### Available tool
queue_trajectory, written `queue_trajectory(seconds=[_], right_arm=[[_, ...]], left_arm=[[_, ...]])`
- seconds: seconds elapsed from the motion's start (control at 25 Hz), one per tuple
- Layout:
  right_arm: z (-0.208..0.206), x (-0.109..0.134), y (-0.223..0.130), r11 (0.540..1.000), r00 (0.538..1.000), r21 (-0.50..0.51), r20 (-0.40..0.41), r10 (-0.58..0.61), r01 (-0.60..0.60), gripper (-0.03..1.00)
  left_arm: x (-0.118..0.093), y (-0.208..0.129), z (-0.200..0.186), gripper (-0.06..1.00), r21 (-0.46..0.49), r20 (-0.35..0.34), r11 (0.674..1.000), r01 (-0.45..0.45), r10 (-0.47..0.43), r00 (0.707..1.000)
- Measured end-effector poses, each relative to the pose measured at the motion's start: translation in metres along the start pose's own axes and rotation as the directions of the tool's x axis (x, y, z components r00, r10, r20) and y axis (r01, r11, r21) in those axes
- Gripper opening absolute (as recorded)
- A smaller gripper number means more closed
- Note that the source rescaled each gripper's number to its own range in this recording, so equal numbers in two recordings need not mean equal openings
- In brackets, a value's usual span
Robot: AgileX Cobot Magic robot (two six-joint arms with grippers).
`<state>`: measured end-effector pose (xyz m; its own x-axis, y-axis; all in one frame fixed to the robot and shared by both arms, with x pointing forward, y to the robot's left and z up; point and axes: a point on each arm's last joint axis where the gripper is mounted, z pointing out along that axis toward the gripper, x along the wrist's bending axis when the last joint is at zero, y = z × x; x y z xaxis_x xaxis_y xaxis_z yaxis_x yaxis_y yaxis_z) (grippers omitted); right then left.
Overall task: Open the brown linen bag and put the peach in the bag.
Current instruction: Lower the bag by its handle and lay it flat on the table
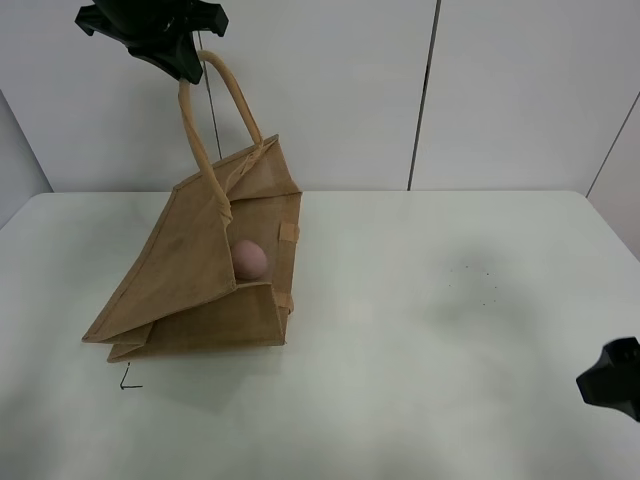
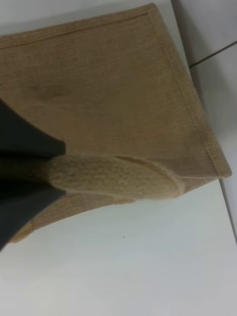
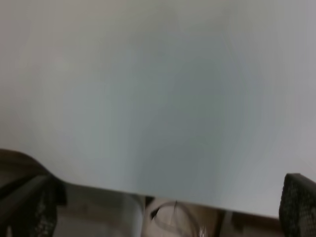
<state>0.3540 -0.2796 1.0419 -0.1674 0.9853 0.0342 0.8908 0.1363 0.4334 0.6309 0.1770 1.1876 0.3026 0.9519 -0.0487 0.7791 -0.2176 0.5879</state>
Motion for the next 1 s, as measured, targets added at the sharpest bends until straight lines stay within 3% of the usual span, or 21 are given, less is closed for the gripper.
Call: queue_trajectory(seconds=[0.16,0.36,0.76,1.0], right_arm=[[-0.011,0.002,-0.035,0.988,0.999,-0.146,0.006,-0.043,0.044,1.0],[-0.031,0.003,-0.054,0.95,0.998,-0.308,0.018,-0.056,0.058,1.0],[-0.037,0.002,-0.06,0.932,0.999,-0.362,0.04,-0.007,0.021,1.0],[-0.048,0.002,-0.073,0.887,0.996,-0.461,0.076,0.047,-0.007,1.0]], left_arm=[[0.0,0.0,0.0,0.0,0.0,0.0,1.0,0.0,0.0,1.0],[0.0,0.0,0.0,0.0,0.0,0.0,1.0,-0.001,0.001,1.0],[0.0,0.0,0.0,0.0,0.0,-0.001,1.0,-0.001,0.001,1.0],[0.001,0.0,0.0,0.0,0.0,-0.007,1.0,-0.003,0.003,1.0]])
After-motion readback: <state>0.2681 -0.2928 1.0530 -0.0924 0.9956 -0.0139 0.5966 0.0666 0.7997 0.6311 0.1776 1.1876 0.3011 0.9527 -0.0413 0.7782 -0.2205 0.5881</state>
